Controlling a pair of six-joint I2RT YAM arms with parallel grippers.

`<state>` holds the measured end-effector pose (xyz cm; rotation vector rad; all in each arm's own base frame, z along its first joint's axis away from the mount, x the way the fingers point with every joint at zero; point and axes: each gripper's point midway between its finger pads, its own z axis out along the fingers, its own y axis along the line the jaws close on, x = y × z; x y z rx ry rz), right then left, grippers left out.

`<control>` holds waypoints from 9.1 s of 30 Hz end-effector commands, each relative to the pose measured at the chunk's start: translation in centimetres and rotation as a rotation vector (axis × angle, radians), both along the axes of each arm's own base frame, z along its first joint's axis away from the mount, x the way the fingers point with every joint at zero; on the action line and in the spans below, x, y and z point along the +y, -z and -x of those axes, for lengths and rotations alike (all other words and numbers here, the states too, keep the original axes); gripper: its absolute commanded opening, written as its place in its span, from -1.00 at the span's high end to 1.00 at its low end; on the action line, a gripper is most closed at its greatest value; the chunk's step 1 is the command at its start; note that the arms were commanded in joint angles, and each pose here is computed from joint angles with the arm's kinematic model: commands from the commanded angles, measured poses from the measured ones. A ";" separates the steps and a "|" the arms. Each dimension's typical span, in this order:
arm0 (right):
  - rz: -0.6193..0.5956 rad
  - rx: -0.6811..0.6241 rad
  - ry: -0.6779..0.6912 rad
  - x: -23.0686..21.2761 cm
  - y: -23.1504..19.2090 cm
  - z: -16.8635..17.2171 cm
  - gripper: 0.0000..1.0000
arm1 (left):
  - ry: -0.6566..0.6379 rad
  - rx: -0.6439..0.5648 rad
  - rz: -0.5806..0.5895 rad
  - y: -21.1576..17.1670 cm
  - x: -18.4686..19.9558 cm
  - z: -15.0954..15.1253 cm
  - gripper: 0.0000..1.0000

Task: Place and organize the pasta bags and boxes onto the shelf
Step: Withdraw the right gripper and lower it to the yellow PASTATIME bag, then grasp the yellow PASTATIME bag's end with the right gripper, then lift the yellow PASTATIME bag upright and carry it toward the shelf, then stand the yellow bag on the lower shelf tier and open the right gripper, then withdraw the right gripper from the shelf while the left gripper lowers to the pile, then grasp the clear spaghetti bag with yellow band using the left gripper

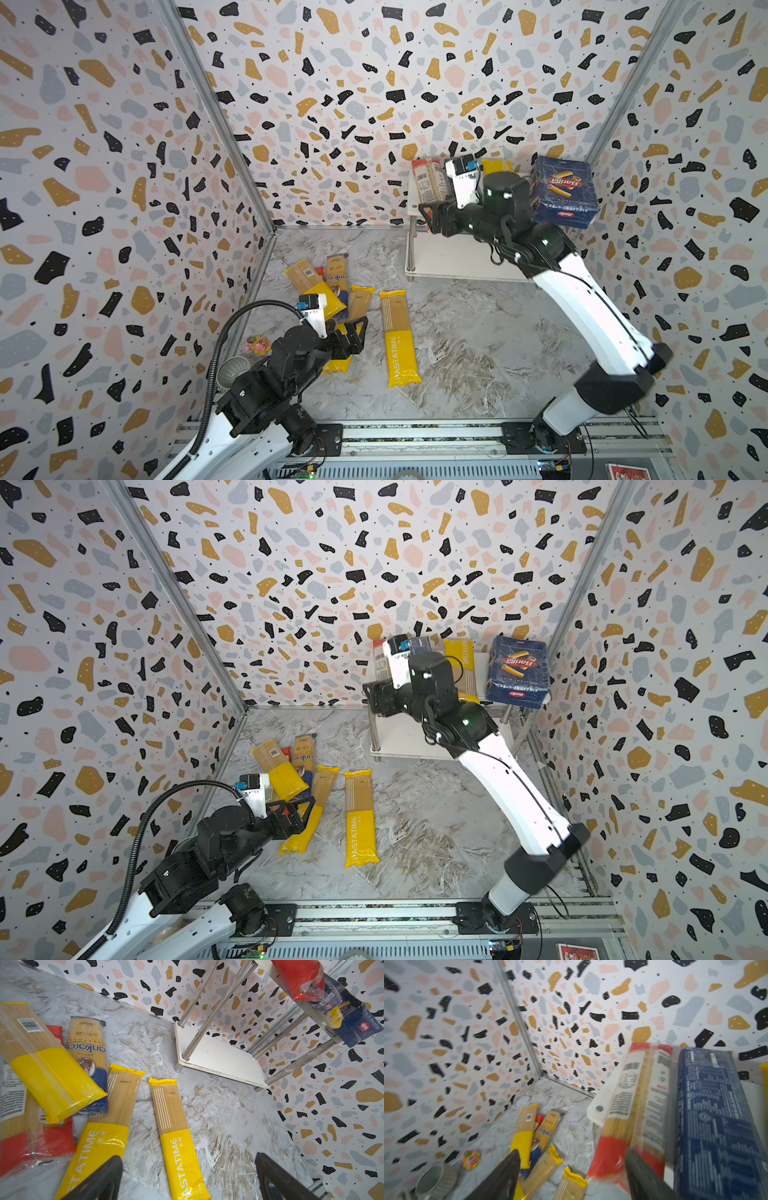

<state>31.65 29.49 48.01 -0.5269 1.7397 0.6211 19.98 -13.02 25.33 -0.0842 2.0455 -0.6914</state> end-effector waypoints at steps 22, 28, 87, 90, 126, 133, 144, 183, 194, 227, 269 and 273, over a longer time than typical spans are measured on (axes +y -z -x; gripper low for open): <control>0.149 0.419 0.067 -7.2 28.9 10.8 -0.98 | -0.007 0.151 -0.027 9.6 -1.8 -1.2 -0.99; 0.190 0.478 0.046 -5.6 32.1 10.7 -0.98 | -0.044 0.115 -0.056 8.4 -1.0 -1.8 -0.99; 0.681 0.930 0.045 0.9 52.5 14.8 0.43 | -0.102 -0.081 -0.031 -2.2 3.7 1.0 -0.99; 0.487 0.998 -0.091 2.4 50.7 15.6 0.53 | -0.093 -0.067 -0.034 -1.7 3.3 0.8 -0.99; -0.402 0.881 -0.479 -4.1 32.8 12.8 0.64 | 0.010 0.082 -0.005 3.2 -2.5 -2.2 -0.99; -0.441 0.828 -0.405 -6.8 31.6 10.4 0.65 | 0.023 0.076 -0.002 2.6 -3.0 -2.6 -0.99; -0.452 0.707 -0.301 -8.3 28.0 3.6 0.66 | 0.042 0.061 -0.011 2.0 -3.5 -2.8 -0.99; -0.352 0.597 -0.112 0.3 28.8 -17.5 0.53 | -0.013 0.043 -0.091 4.5 -2.3 -3.6 -0.99; -0.333 0.603 -0.107 0.6 28.8 -17.4 -0.04 | -0.020 0.051 -0.091 5.1 -1.8 -3.3 -0.99; -0.152 0.601 -0.051 -7.2 30.7 -0.8 -0.65 | -0.447 0.254 -0.174 11.8 7.8 -11.0 -0.99; -0.169 0.535 -0.120 -9.4 26.9 4.6 -0.65 | -0.477 0.634 -0.357 24.9 10.8 -18.9 -0.95; -0.171 0.527 -0.122 -9.5 26.6 5.0 -0.65 | -0.432 0.642 -0.357 25.3 9.4 -17.9 -0.75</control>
